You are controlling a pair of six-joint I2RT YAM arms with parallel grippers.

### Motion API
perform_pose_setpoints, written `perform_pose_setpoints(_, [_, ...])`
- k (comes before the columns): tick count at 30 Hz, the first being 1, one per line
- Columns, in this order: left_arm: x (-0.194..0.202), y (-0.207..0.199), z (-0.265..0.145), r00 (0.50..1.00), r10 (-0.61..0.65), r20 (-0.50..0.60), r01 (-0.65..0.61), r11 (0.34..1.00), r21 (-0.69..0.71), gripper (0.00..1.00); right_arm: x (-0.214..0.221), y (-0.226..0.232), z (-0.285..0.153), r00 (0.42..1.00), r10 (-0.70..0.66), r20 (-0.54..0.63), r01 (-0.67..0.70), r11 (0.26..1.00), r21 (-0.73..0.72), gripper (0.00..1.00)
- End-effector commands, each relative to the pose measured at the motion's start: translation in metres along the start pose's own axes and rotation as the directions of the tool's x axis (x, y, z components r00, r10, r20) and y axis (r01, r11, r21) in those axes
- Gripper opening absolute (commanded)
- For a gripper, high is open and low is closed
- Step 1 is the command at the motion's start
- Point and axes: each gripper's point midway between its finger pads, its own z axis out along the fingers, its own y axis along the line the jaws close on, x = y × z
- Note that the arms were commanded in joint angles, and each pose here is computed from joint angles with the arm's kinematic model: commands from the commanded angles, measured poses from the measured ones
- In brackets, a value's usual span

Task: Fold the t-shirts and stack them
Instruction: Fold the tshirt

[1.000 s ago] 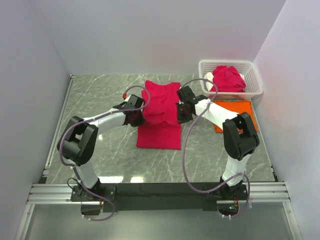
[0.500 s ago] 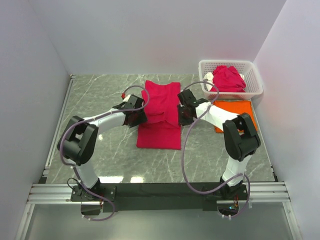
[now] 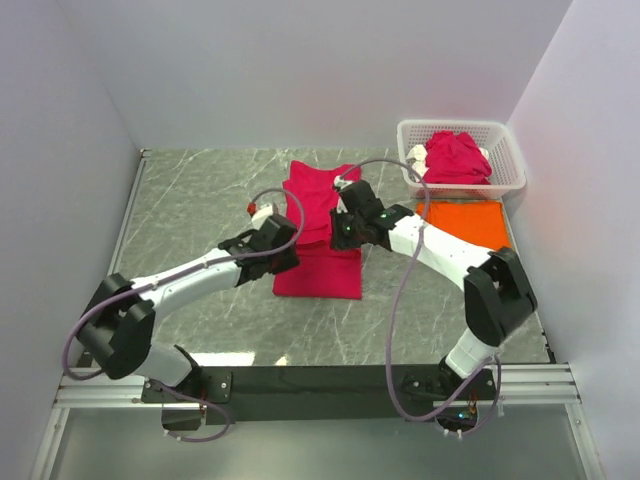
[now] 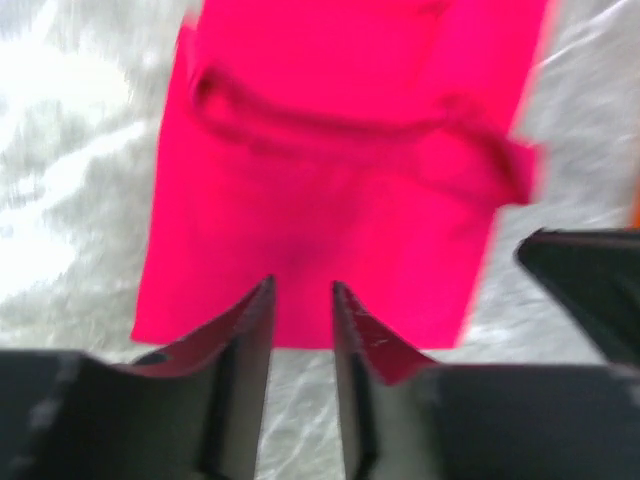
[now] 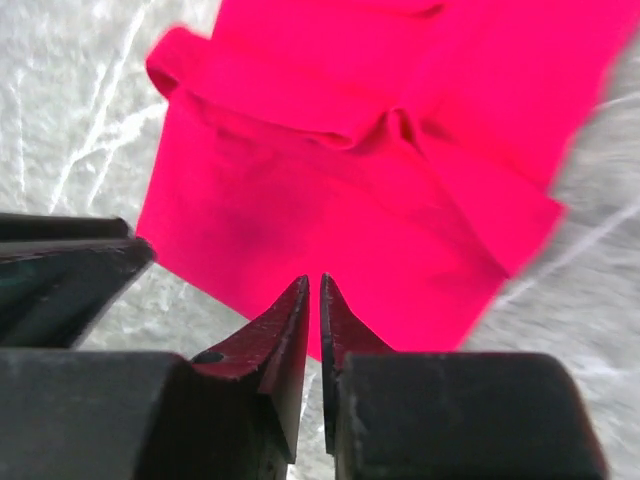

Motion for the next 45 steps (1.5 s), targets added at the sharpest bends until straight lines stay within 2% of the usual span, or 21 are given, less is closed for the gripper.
perform_pose_setpoints(1, [0.025,0.014,0.018,0.998,-0.042,-0.050,0.040,0.999,-0.036,0.32,0.012,0.009,0.020,0.999,0.001,-0.037,-0.003,0.998,-0.063,0.14])
perform_pose_setpoints(4, [0.044,0.017,0.033,0.994,-0.031,-0.104,0.027,0.999,-0.041,0.27,0.020,0.010,0.037,0.997,0.003,-0.079,-0.010,0.996,-0.090,0.10])
perform_pose_setpoints(9, [0.066,0.026,0.048,0.986,-0.019,-0.167,0.006,0.997,-0.081,0.25,0.031,0.008,0.065,0.991,-0.005,-0.137,-0.006,0.997,-0.081,0.09])
perform_pose_setpoints(16, [0.092,0.055,0.055,0.972,-0.007,-0.235,-0.032,0.986,-0.164,0.22,0.017,-0.029,0.089,0.991,0.018,-0.130,-0.013,0.999,0.036,0.08])
perform_pose_setpoints(19, [0.099,0.063,0.056,0.967,-0.002,-0.254,-0.045,0.983,-0.179,0.22,-0.015,-0.056,0.094,0.996,0.064,-0.058,-0.057,0.992,0.111,0.10])
perform_pose_setpoints(22, [0.103,0.067,0.055,0.963,0.009,-0.268,-0.062,0.980,-0.188,0.22,-0.067,-0.071,0.095,0.991,0.127,0.038,-0.130,0.985,0.109,0.11])
perform_pose_setpoints(25, [0.106,0.068,0.054,0.961,0.013,-0.276,-0.068,0.979,-0.190,0.22,-0.104,-0.086,0.099,0.985,0.151,0.084,-0.161,0.978,0.129,0.15])
perform_pose_setpoints(27, [0.108,0.068,0.052,0.958,0.015,-0.288,-0.074,0.978,-0.194,0.22,-0.114,-0.093,0.098,0.982,0.165,0.092,-0.177,0.972,0.156,0.16])
perform_pose_setpoints(30, [0.113,0.071,0.045,0.947,0.005,-0.320,-0.075,0.975,-0.209,0.22,-0.126,-0.084,0.083,0.981,0.162,0.111,-0.174,0.978,0.113,0.17])
perform_pose_setpoints(33, [0.127,0.076,0.033,0.930,-0.030,-0.365,-0.059,0.972,-0.228,0.22,-0.120,-0.067,0.053,0.972,0.189,0.140,-0.196,0.980,0.037,0.20])
perform_pose_setpoints(36, [0.138,0.075,0.014,0.922,-0.069,-0.381,-0.017,0.976,-0.219,0.23,-0.093,-0.048,0.021,0.961,0.236,0.143,-0.228,0.971,-0.072,0.27])
perform_pose_setpoints(37, [0.141,0.080,0.009,0.921,-0.077,-0.382,-0.013,0.974,-0.227,0.24,-0.067,-0.036,0.008,0.959,0.266,0.098,-0.251,0.958,-0.141,0.29])
perform_pose_setpoints(39, [0.133,0.073,-0.002,0.933,-0.090,-0.349,0.016,0.978,-0.208,0.30,-0.048,-0.023,-0.004,0.958,0.274,0.079,-0.252,0.943,-0.218,0.34])
perform_pose_setpoints(40, [0.128,0.070,-0.005,0.939,-0.091,-0.332,0.025,0.980,-0.199,0.37,-0.024,-0.021,-0.012,0.958,0.284,0.052,-0.264,0.935,-0.239,0.35])
perform_pose_setpoints(43, [0.100,0.054,-0.022,0.963,-0.103,-0.251,0.069,0.988,-0.141,0.48,0.017,-0.007,-0.027,0.958,0.287,-0.008,-0.273,0.904,-0.328,0.35])
perform_pose_setpoints(45, [0.086,0.041,-0.034,0.971,-0.106,-0.213,0.092,0.993,-0.074,0.52,0.034,0.006,-0.036,0.961,0.272,-0.041,-0.264,0.871,-0.414,0.34])
